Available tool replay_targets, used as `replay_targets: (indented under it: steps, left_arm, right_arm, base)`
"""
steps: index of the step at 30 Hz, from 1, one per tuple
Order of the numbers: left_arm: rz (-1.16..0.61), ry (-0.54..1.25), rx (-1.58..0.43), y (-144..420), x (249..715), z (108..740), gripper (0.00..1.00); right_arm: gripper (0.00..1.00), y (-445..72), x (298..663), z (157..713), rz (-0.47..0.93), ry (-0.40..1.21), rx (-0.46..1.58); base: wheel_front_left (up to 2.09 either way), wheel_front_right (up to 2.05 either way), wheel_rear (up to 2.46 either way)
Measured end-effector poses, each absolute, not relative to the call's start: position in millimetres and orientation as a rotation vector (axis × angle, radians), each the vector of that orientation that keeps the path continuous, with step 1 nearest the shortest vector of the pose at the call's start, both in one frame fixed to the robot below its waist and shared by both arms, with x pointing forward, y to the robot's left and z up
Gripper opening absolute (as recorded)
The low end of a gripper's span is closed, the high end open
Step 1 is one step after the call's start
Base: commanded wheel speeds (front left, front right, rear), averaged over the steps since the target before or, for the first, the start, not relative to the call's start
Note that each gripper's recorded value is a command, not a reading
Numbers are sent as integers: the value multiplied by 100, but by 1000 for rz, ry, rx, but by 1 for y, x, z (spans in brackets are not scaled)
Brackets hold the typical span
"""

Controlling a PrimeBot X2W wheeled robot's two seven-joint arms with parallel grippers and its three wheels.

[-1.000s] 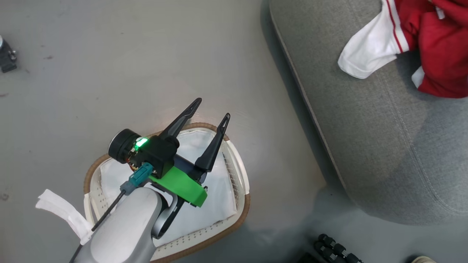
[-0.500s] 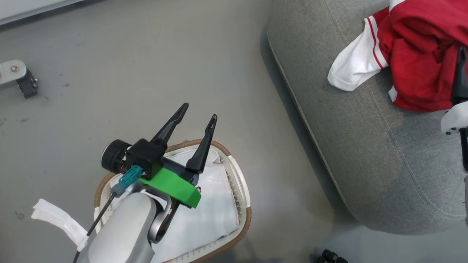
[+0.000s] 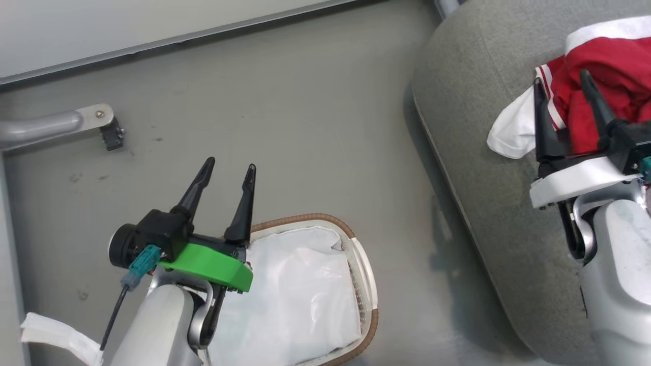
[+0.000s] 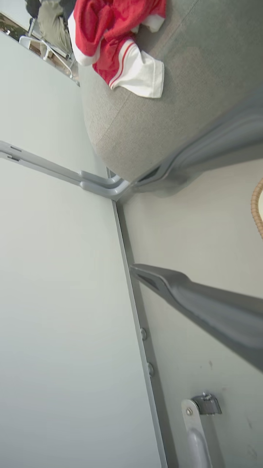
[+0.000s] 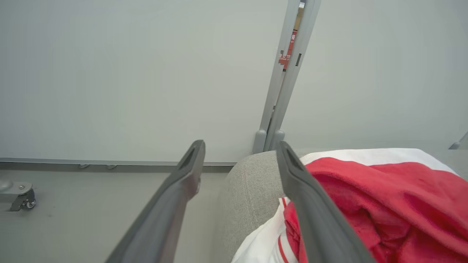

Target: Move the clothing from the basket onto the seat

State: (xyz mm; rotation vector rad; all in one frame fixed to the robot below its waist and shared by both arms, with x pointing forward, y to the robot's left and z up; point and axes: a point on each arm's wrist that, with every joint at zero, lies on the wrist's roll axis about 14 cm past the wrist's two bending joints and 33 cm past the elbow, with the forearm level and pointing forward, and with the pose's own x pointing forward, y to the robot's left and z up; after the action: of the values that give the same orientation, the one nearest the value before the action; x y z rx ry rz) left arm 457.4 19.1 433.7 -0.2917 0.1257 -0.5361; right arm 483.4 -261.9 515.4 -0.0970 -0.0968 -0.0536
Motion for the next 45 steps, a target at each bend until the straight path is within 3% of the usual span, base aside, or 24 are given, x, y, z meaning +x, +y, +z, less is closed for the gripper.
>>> replay_targets:
  steps: [10, 20, 40, 41, 45]
  left_arm:
    - [-269, 102, -236, 106, 447, 441, 100]
    - [-117, 77, -186, 158, 415, 453, 100]
    - [-50, 85, -241, 173, 364, 453, 100]
    - [-50, 86, -241, 173, 363, 453, 0]
    - [-43, 127, -250, 171, 356, 440, 0]
  right_arm:
    - [100, -191, 482, 505, 77, -98, 34]
    - [100, -157, 460, 488, 130, -33, 109]
    - [100, -142, 412, 474, 156, 31, 147]
    - [0, -141, 411, 475, 156, 28, 151]
    - [0, -139, 406, 462, 154, 70, 159]
  base:
    - [0, 0, 0]
    - [0, 0, 0]
    - [0, 0, 0]
    - [0, 0, 0]
    - [0, 0, 0]
